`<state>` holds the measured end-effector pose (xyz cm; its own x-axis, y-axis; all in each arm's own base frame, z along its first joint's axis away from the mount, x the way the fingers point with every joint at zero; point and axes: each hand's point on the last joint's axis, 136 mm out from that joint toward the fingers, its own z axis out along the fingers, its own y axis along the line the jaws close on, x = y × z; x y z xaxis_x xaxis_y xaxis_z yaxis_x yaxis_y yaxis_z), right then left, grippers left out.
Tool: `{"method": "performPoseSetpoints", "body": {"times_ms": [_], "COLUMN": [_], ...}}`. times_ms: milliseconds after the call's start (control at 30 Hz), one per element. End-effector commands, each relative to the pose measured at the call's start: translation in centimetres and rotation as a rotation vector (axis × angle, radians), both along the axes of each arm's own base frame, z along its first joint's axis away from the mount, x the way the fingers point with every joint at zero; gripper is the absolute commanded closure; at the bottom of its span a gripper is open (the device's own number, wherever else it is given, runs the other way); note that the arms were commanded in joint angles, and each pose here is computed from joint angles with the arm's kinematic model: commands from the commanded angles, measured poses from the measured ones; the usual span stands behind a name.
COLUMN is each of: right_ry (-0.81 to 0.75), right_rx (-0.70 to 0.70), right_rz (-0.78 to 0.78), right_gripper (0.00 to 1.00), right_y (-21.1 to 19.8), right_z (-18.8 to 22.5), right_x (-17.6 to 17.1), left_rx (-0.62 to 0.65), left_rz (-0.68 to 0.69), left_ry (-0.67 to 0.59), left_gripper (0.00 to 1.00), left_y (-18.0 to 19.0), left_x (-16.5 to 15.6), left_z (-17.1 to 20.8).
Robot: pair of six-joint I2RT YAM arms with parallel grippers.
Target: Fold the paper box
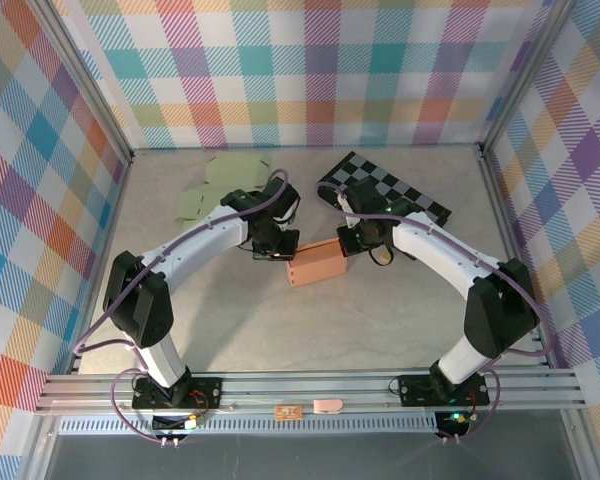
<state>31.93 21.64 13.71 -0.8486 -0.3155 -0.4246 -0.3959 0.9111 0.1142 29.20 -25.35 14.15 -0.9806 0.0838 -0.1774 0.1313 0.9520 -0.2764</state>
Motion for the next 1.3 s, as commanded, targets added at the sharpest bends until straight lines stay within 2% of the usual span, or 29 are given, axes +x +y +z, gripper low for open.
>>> {"method": "performPoseSetpoints", "body": {"times_ms": [0, 567, 867, 1067, 1267], "right_ry": [0.042, 0.073, 0.073, 0.071, 0.081], "right_rx": [-0.007, -0.033, -0.038, -0.039, -0.038], "right_rz": [0.009, 0.010, 0.008, 0.006, 0.003], "right_gripper": [1.00, 1.00, 1.00, 1.00, 1.00], "right_y": [0.4, 0.6, 0.6, 0.5, 0.5], "right_z": [-0.1, -0.1, -0.1, 0.0, -0.3], "right_x": [-0.5, 0.0, 0.0, 0.1, -0.1], "left_rx": [-0.055, -0.082, -0.123, -0.132, -0.136], "left_rz": [0.044, 0.070, 0.126, 0.140, 0.151], "left_ry": [0.059, 0.141, 0.194, 0.187, 0.205], "left_gripper": [1.00, 1.00, 1.00, 1.00, 1.00], "left_y": [-0.9, -1.4, -1.8, -1.7, -1.4], "left_x": [-0.1, -0.4, -0.3, 0.1, -0.5], "left_z": [0.6, 0.3, 0.1, 0.6, -0.6]}}
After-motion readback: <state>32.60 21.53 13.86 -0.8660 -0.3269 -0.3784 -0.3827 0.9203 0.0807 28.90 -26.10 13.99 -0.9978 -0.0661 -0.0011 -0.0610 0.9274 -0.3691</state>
